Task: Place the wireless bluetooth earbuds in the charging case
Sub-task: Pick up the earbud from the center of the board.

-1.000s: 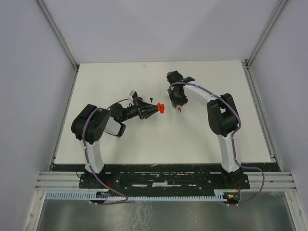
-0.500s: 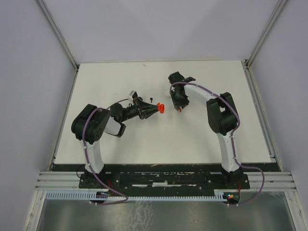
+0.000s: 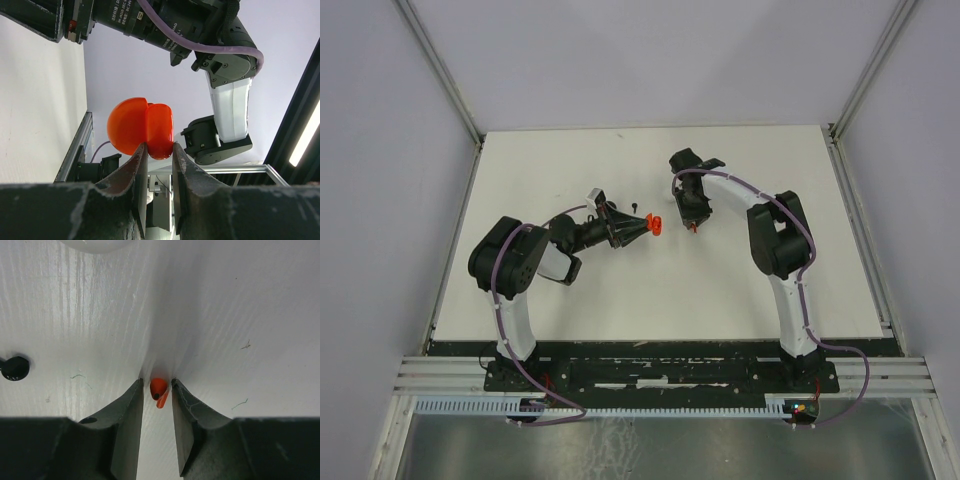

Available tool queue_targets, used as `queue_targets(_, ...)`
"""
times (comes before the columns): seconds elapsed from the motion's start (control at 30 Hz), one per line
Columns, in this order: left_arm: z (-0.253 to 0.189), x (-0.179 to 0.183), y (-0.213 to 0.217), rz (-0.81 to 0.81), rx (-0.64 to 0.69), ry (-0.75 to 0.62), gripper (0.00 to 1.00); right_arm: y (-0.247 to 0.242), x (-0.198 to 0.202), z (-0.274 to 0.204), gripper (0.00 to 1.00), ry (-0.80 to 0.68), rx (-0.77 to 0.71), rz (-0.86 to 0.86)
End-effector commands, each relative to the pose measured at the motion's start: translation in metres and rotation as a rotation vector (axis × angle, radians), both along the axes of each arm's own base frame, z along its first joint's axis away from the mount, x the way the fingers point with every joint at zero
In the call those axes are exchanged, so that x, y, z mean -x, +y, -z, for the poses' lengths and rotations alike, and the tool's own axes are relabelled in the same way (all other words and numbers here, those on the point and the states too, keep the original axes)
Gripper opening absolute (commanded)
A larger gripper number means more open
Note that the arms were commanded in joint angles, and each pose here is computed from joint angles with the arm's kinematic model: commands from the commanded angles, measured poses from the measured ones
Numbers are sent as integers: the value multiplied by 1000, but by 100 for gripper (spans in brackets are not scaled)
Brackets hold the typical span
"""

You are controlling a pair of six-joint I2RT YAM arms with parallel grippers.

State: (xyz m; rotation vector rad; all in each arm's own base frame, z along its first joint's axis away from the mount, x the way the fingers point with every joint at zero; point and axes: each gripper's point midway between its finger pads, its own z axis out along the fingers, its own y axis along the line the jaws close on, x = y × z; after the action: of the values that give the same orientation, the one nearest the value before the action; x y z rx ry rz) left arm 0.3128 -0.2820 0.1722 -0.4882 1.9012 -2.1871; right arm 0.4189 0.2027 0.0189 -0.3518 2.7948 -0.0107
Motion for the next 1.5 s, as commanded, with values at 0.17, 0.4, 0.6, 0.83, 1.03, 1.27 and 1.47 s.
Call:
queue_targets(0.17,-31,10,1,19,53,-163,3,2,-8,-6,32,-15,-10,10)
queue_targets(0.4,-32,9,1,20,55,-166,3,1,-8,-3,25,-7,-8,8)
queue_targets(0.6,-31,8,0,21,56,-161,3,2,-18,-23,7,-85,-26,-5)
queue_targets(0.83,-30,6,-3,18,58,-154,3,19,-27,-137,2,-483,-276,-66)
queue_targets(1.03,-32,-1,-6,4,72,-141,3,29,7,-232,2,-796,-508,-208)
queue_targets(1.27,-37,-9,-12,-6,95,-133,3,30,50,-270,3,-1118,-644,-398)
queue_targets(1.47,-39,-11,-19,-2,109,-124,3,37,77,-255,2,-1206,-679,-540)
